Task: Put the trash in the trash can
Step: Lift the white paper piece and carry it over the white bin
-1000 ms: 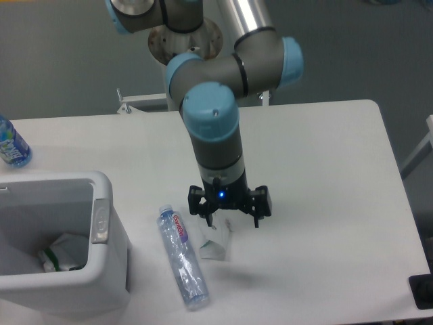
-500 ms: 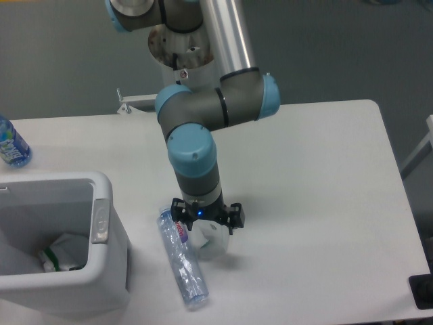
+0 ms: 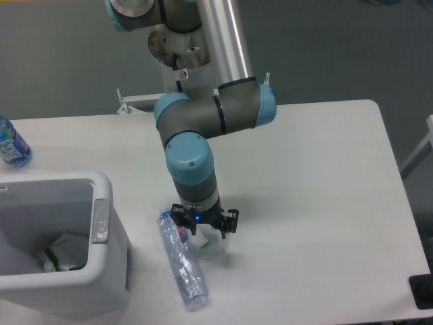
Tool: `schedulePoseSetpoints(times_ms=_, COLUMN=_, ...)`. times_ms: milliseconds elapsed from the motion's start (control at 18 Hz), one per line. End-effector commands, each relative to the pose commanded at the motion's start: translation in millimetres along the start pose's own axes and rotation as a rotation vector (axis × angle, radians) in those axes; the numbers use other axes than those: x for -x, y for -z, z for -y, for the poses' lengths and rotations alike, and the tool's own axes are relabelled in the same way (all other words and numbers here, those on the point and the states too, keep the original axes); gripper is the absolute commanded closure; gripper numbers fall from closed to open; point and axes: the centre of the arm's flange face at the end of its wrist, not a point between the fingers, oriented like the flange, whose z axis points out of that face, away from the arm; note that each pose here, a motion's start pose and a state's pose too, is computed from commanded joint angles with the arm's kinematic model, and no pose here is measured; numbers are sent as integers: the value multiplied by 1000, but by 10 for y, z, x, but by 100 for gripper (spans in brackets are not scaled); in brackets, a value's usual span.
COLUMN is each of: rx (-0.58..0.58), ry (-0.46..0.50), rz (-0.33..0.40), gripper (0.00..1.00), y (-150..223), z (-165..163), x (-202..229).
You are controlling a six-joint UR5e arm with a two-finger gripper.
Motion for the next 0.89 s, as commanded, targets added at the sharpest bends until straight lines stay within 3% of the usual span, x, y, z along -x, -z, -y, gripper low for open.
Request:
schedulePoseSetpoints(times_ms=222, rx=-18, ry=30, rz=3, gripper=100, y=122, z=-73, x=234)
schedulePoseSetpoints(times_ms=389, rx=-98, ry=58, rz=10, gripper=100, y=511, z=-61, x=451)
schedulePoseSetpoints(times_ms=556, rx=-290, ry=109, rz=-92, gripper=100, y=1140, z=62, x=735)
schedulePoseSetpoints(times_ms=722, rx=-390, ry=162, rz=-133, gripper=100, y=1540, z=53, x=897)
schedulePoseSetpoints(times_ms=889, rx=-496, ry=292, rz=-198, gripper=100, y=2025, z=181, x=953)
